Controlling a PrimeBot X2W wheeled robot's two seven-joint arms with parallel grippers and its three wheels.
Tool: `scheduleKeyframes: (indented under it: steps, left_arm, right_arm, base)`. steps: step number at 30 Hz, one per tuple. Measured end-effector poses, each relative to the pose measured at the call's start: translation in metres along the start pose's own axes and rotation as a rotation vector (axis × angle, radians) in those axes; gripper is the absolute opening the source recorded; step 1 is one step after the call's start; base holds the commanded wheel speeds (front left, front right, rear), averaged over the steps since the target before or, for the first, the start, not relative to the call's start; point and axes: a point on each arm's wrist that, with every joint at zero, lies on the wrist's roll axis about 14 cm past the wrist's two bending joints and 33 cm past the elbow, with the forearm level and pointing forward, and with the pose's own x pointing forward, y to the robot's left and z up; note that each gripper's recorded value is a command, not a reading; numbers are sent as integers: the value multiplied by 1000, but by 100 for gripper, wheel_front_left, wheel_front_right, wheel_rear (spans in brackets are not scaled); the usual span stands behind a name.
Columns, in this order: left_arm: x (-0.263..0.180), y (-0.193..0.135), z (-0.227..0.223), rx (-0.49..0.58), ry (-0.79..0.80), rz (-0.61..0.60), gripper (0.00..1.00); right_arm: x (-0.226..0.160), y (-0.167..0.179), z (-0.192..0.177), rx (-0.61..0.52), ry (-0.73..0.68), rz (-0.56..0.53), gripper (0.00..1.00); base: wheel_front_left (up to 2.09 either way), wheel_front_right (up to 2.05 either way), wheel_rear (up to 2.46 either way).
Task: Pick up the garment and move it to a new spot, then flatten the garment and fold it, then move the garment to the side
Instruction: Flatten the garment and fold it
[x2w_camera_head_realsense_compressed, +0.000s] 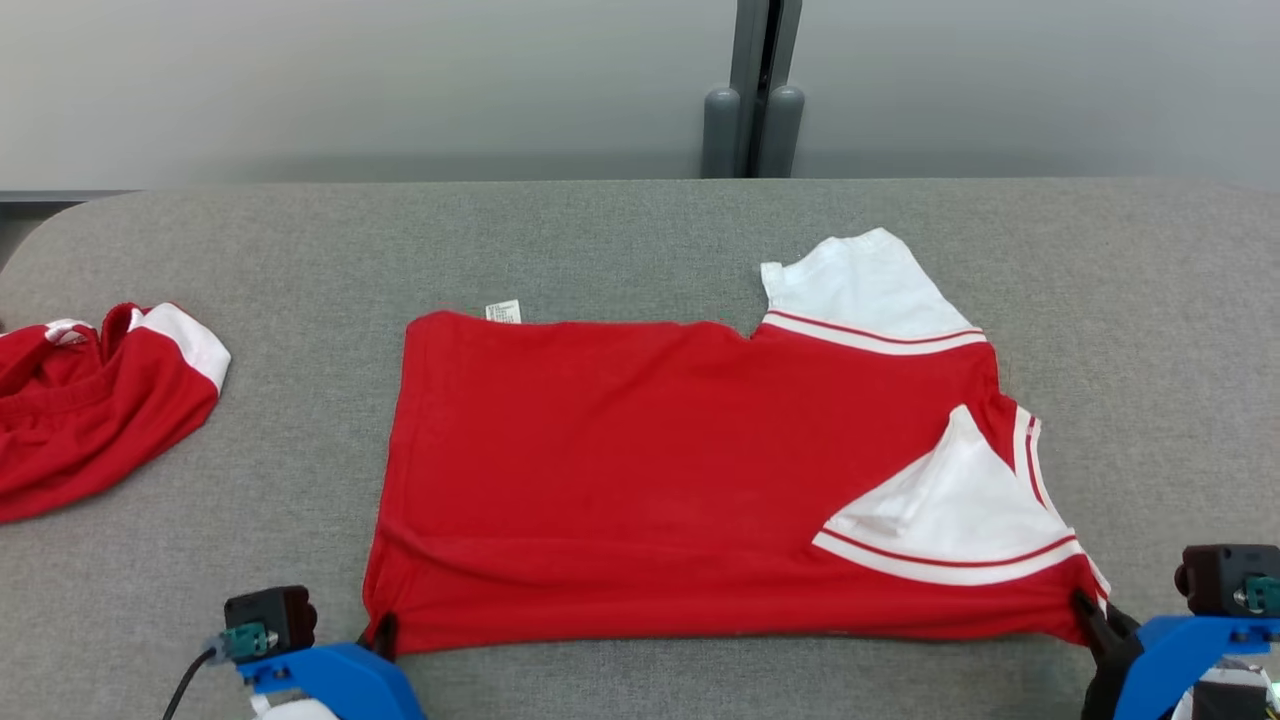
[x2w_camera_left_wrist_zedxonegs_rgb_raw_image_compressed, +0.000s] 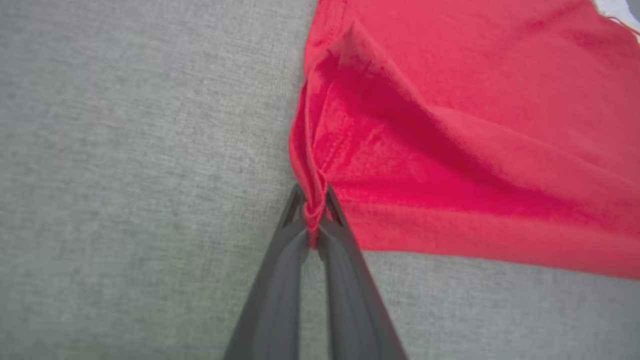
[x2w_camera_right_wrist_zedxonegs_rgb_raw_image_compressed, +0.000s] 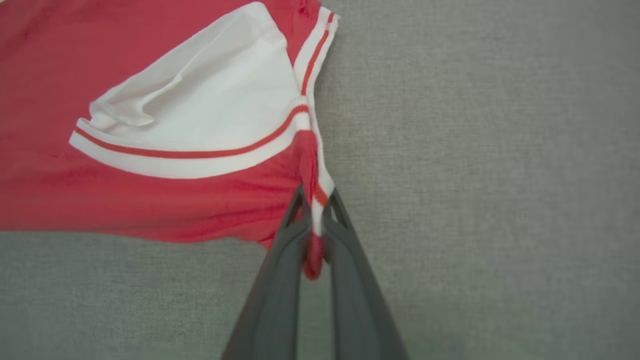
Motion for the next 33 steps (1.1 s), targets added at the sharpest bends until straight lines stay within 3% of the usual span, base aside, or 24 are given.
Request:
scheduleKeyframes:
  steps: [5,6,7,8,14,22,27,33]
  left_arm:
    - [-14,1,-16,-36,37,17,0]
    - [-16,3,-18,-44,40,23,18]
    - [-17,3,-20,-48,43,30,70]
    - [-18,4,-23,-55,51,35,100]
    - [-23,9,-12,-57,9,52,100]
    - [-6,-11,65,27,-130,-16,100]
    - [23,-37,92,56,-88,-92,100]
    - [69,-43,134,128,-11,-128,100]
  right_arm:
    - [-12,-5,-24,45,54,5,0]
    - [-13,-4,-28,54,62,9,0]
    - [-13,-3,-30,61,68,14,45]
    - [-13,-2,-32,63,71,17,100]
    - [-10,4,-17,43,25,33,100]
    - [5,30,74,-89,-149,50,100]
    - [25,45,122,-95,-198,84,100]
    - [62,61,152,-153,-162,139,100]
  base:
    - [0,0,0]
    - [0,0,0]
    - [0,0,0]
    - [0,0,0]
    - [0,0,0]
    - [0,0,0]
    - [0,0,0]
    - [0,0,0]
